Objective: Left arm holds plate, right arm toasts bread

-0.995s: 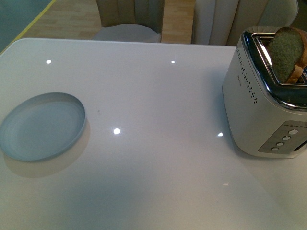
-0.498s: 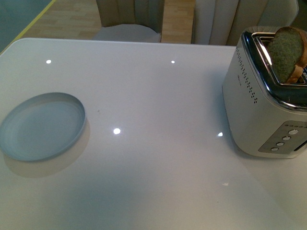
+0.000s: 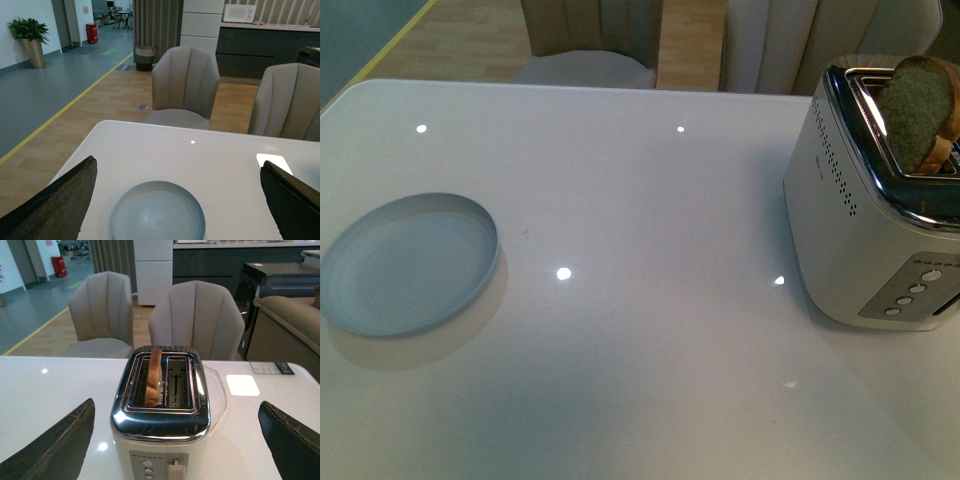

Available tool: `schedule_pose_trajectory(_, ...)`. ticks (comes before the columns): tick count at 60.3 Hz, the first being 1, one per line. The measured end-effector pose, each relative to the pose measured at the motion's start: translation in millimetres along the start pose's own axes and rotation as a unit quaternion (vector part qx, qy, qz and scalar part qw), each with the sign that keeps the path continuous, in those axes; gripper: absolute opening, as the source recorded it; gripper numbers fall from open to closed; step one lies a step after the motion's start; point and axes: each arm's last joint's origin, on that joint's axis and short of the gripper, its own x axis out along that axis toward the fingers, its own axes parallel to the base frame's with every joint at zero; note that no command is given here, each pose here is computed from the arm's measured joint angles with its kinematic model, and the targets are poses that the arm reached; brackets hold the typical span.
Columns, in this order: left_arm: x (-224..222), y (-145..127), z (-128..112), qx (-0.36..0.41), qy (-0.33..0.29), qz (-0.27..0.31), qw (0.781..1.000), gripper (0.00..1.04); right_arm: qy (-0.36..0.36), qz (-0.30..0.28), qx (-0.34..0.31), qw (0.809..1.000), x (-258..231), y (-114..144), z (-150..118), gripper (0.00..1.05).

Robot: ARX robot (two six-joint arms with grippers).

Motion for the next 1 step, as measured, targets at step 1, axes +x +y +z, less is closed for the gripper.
schedule_pose_trajectory(1,0.0,0.0,0.0,0.000,0.000,0.000,1.000,0.98,0.000,0.000,0.000,1.000,0.0,0.0,0.0,0.96)
